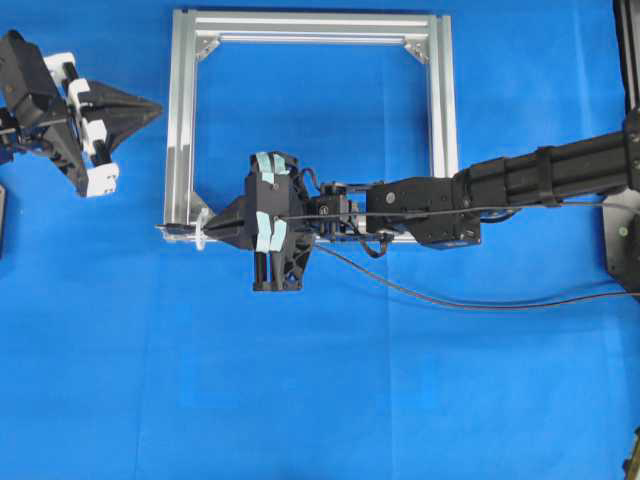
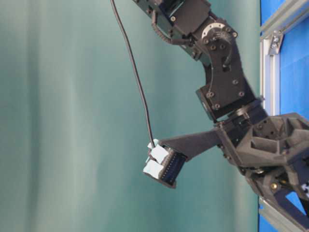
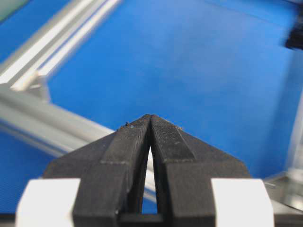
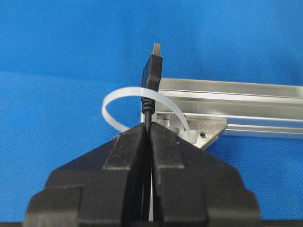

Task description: Insert the wire through the string loop located on the left side.

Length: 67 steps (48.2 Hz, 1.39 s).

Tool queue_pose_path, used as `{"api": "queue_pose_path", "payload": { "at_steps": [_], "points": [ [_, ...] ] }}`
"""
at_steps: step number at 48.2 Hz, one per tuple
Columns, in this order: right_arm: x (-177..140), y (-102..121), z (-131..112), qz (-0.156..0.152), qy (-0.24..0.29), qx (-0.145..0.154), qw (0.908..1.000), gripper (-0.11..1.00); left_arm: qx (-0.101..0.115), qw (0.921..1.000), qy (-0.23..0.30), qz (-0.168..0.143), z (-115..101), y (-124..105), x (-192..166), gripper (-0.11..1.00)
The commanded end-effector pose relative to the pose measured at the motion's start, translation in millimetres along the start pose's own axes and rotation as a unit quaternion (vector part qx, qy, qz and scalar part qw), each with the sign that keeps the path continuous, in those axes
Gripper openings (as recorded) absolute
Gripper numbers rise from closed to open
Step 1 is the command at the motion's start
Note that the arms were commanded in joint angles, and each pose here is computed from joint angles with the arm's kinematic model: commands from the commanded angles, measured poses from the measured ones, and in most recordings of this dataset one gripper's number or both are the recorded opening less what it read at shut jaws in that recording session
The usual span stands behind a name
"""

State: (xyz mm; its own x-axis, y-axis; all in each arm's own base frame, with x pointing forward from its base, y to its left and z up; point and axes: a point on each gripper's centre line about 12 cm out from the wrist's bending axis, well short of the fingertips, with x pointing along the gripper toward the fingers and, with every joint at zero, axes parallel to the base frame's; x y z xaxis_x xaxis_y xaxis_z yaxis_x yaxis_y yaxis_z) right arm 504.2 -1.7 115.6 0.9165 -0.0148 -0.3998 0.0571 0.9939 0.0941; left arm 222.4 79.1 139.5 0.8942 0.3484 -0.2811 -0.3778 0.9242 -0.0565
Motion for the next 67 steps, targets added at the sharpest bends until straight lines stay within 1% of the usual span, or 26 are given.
{"api": "queue_pose_path", "payload": {
  "at_steps": [1,10,19,23,27,40,44,46,49,57,60,62,67],
  "points": [
    [-3,0,18,0.000,-0.022,0.003,0.9998,-0.01,0.009,0.9992,-0.012,-0.037,5,-18,-2,0.00],
    [-3,0,17,0.000,-0.020,0.003,0.9998,-0.01,0.028,0.9929,-0.016,-0.115,3,-53,-15,0.00],
    [-3,0,16,0.000,-0.021,0.003,0.9998,-0.01,0.040,0.9839,-0.030,-0.172,5,-77,-29,0.00],
    [-3,0,17,0.000,-0.022,0.003,0.9998,-0.01,0.042,0.9828,-0.032,-0.177,6,-79,-31,0.00],
    [-3,0,17,0.000,-0.022,0.003,0.9997,-0.01,0.050,0.9829,-0.022,-0.175,4,-79,-30,0.00],
    [-3,0,16,0.000,-0.021,0.002,0.9998,-0.01,0.050,0.9833,-0.017,-0.174,3,-79,-28,0.01],
    [-3,-1,17,-0.001,-0.021,0.003,0.9998,-0.01,0.044,0.9835,-0.018,-0.175,4,-79,-28,0.02],
    [-3,-1,16,-0.001,-0.020,0.003,0.9998,-0.01,0.043,0.9833,-0.019,-0.176,5,-80,-28,0.08],
    [-3,-1,16,0.000,-0.019,0.003,0.9998,-0.01,0.043,0.9833,-0.020,-0.176,6,-80,-27,0.22],
    [-3,-2,16,-0.001,-0.019,0.004,0.9998,-0.01,0.045,0.9819,-0.024,-0.182,7,-83,-29,0.72],
    [-3,-2,16,-0.002,-0.019,0.004,0.9998,-0.01,0.045,0.9817,-0.025,-0.183,8,-83,-29,0.86],
    [-3,-2,16,-0.002,-0.019,0.004,0.9998,-0.01,0.045,0.9817,-0.025,-0.183,8,-83,-29,0.89],
    [-3,-3,16,-0.003,-0.020,0.004,0.9998,-0.01,0.045,0.9818,-0.023,-0.183,7,-84,-28,0.84]
  ]
}}
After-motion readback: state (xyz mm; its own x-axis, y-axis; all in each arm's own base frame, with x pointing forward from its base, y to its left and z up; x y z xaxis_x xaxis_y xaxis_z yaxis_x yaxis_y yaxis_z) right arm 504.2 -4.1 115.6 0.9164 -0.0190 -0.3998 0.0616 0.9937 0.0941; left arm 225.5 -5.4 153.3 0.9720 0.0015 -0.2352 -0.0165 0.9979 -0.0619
